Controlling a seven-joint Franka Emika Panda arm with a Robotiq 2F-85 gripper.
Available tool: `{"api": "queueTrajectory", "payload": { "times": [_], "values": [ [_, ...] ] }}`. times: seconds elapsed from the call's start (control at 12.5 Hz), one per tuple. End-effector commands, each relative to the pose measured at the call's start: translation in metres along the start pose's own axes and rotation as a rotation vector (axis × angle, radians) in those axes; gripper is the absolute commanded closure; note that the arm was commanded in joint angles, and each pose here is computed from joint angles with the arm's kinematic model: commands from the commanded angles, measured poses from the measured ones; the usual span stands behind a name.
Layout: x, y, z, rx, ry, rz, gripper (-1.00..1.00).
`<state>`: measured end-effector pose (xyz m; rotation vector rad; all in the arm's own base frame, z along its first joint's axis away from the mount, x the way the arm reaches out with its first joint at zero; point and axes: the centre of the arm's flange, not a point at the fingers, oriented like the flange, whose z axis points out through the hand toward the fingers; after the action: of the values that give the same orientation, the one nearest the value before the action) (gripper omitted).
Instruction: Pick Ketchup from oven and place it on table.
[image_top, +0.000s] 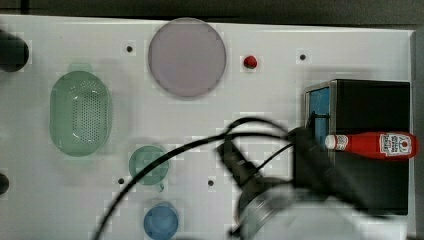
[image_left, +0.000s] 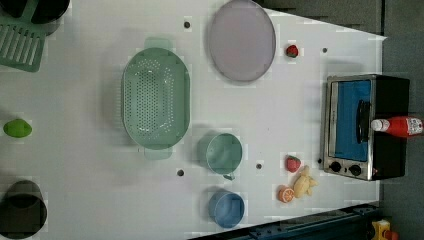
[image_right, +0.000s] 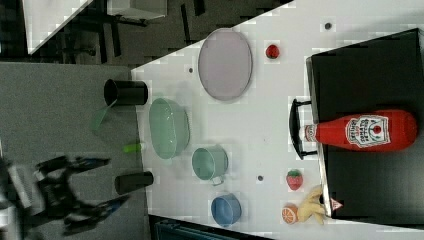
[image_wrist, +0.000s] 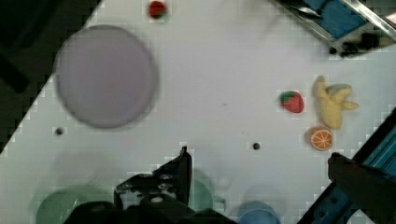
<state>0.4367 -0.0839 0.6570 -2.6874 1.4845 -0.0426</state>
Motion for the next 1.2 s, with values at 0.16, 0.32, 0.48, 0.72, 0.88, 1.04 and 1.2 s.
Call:
{"api": "queueTrajectory", "payload": {
  "times": [0.16, 0.32, 0.48, 0.72, 0.88, 1.04, 1.2],
  "values": [
    [0.128, 0.046, 0.089, -0.032, -0.031, 0.236, -1.00],
    [0.161, 0.063, 0.108, -0.024, 0.001, 0.303, -1.00],
    [0.197, 0.082, 0.128, -0.010, 0.061, 0.371, -1.00],
    [0.242, 0.112, 0.164, -0.027, 0.138, 0.456, -1.00],
    [0.269, 0.136, 0.194, -0.077, 0.166, 0.511, -1.00],
    [0.278, 0.147, 0.219, -0.118, 0.153, 0.538, -1.00],
    [0.287, 0.152, 0.233, -0.106, 0.166, 0.565, -1.00]
  ]
}}
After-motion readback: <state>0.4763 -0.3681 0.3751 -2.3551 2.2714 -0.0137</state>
